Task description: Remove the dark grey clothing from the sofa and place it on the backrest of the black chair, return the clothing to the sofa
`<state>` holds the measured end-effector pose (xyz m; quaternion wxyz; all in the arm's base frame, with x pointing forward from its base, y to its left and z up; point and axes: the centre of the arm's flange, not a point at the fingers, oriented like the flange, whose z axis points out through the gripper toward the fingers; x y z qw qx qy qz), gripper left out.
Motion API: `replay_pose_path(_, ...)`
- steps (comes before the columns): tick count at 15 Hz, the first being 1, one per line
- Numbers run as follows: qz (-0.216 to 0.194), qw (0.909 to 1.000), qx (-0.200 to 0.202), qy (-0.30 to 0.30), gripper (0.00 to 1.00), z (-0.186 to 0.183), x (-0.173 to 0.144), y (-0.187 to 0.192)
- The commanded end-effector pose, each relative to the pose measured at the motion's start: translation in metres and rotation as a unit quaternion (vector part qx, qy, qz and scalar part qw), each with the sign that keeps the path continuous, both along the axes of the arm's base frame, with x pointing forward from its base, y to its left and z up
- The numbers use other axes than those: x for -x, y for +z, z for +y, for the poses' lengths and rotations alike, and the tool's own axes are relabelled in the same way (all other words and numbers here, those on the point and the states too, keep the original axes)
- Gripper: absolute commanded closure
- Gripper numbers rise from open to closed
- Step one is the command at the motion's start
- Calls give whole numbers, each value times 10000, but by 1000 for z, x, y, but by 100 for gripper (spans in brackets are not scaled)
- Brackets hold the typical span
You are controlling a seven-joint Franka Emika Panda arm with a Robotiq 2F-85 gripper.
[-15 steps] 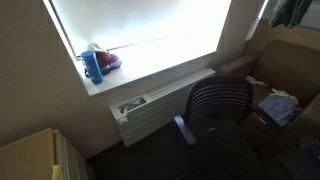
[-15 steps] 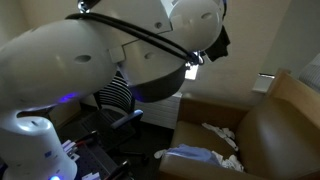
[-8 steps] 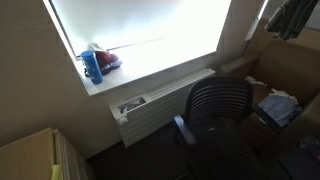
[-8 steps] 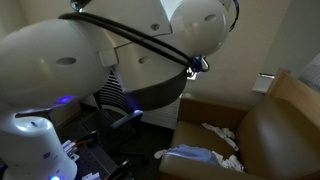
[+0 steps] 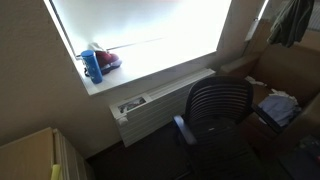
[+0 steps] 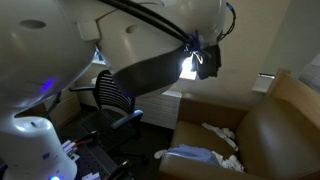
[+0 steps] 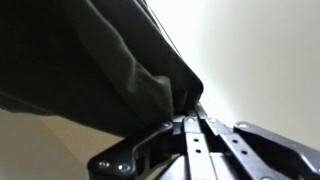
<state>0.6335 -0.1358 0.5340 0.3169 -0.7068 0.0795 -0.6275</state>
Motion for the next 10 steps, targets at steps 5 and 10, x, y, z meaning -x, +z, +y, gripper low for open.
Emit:
replay_pose_path(5,846,9848,1363,-671,99,-16,7,25)
replay_pose_path(10,918,9841,1352,-701,97,-3,-4,21)
